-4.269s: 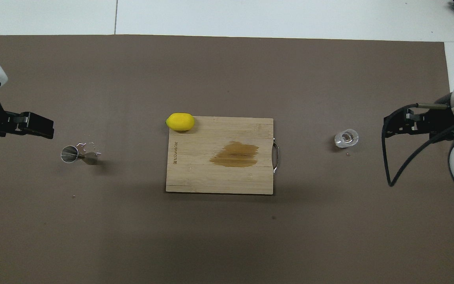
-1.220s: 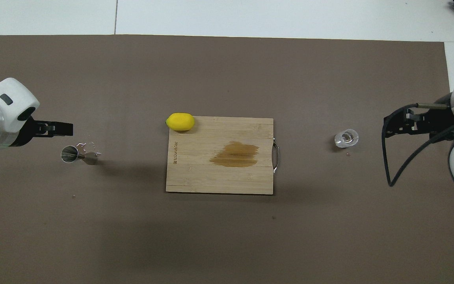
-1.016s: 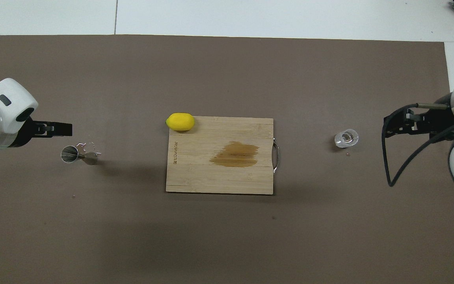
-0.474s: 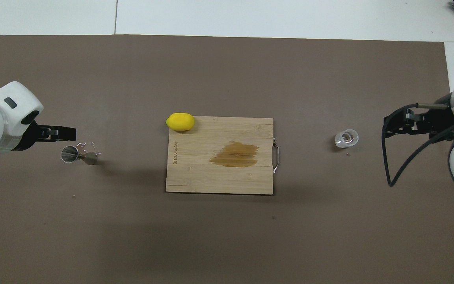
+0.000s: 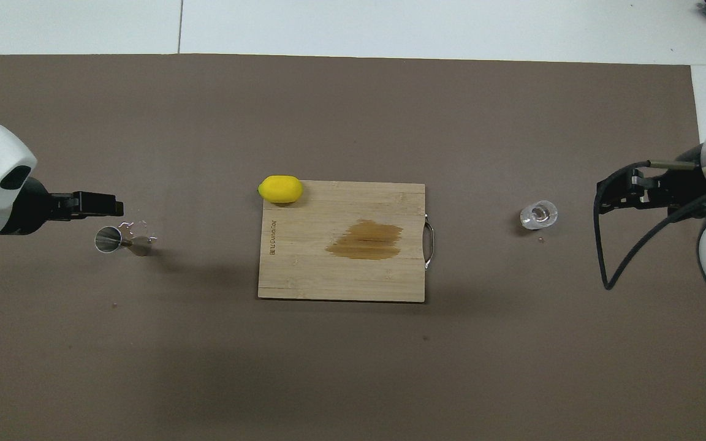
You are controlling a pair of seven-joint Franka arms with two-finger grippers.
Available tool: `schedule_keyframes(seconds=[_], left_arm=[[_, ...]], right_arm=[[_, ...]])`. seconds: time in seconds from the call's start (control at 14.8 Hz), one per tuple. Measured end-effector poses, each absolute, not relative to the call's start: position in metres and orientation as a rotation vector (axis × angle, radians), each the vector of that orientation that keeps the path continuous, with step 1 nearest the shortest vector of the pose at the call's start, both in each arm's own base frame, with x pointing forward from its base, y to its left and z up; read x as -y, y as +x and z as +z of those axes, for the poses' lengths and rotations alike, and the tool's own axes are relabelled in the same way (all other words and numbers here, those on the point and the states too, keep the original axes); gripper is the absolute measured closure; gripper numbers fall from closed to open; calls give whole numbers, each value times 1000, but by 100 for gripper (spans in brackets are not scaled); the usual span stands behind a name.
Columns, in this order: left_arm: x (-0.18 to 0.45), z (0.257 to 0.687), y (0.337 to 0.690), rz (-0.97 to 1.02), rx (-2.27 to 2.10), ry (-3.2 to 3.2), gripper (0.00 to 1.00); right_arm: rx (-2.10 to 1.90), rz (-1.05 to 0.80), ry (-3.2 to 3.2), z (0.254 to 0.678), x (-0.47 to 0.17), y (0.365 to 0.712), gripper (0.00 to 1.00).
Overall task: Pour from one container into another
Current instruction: 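Move the left gripper toward the small metal cup and open it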
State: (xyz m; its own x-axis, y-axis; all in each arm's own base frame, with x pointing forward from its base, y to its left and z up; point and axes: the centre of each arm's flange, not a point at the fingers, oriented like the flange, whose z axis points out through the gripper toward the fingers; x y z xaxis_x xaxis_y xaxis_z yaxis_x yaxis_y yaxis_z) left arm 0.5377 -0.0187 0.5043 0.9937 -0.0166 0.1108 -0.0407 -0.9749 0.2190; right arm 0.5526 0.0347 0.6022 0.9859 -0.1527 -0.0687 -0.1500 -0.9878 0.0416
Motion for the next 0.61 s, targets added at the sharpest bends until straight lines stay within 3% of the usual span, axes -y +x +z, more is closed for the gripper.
schedule_keyframes(seconds=[0.61], left_arm=[[-54,464,579,252,622,2729,0]], right_arm=[[236,-111,3094,602,-35,553,0]])
